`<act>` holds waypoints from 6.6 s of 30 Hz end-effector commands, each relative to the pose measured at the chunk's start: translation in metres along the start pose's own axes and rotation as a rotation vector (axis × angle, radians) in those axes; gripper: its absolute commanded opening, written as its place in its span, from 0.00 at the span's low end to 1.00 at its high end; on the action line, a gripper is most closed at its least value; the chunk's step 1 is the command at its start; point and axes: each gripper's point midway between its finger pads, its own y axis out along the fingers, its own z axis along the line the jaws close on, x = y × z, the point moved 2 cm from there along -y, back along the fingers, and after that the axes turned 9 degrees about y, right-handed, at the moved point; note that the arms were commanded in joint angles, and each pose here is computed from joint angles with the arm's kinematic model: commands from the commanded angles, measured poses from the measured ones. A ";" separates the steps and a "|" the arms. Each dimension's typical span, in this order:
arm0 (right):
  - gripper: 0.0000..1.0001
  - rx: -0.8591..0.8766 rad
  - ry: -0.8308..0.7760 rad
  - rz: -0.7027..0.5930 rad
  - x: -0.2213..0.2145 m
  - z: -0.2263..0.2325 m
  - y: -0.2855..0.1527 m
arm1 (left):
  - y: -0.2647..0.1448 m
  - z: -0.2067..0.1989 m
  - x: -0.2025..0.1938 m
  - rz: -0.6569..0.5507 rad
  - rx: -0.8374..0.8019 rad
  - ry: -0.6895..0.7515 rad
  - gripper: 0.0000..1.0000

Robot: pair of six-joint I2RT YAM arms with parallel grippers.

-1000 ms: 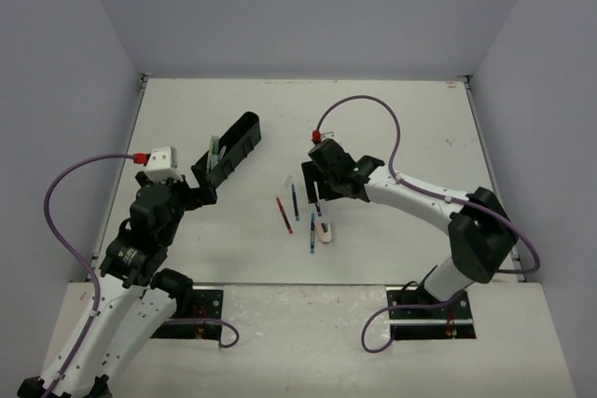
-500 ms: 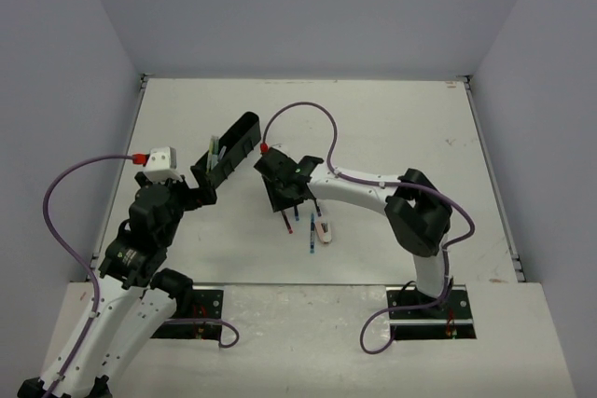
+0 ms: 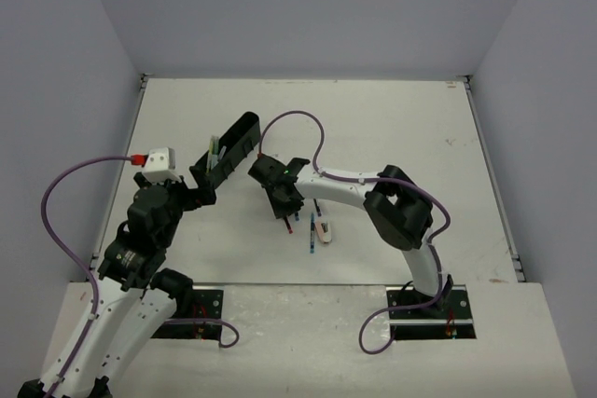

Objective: Sort the stationery into containers
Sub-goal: Pick up the pen from the center of the board, then pick up the pen cap from the center of the board.

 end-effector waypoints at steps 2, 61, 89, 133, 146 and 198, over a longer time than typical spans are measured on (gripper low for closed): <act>0.23 0.008 -0.015 0.030 -0.002 0.010 0.007 | -0.004 0.001 0.013 -0.041 0.002 -0.021 1.00; 0.00 0.156 0.367 -0.873 0.051 -0.183 -0.191 | 0.044 -0.054 -0.004 0.200 -0.267 0.134 1.00; 0.00 0.250 0.348 -0.882 0.046 -0.172 -0.200 | 0.026 -0.039 -0.005 0.098 -0.210 0.079 1.00; 0.00 0.245 0.343 -0.902 0.047 -0.174 -0.202 | 0.019 -0.037 0.003 0.057 -0.206 0.062 1.00; 0.00 0.279 0.332 -0.925 0.042 -0.174 -0.209 | 0.020 -0.036 0.001 0.061 -0.199 0.058 1.00; 0.00 0.277 0.339 -0.910 0.045 -0.172 -0.207 | 0.027 -0.039 0.015 0.070 -0.189 0.030 1.00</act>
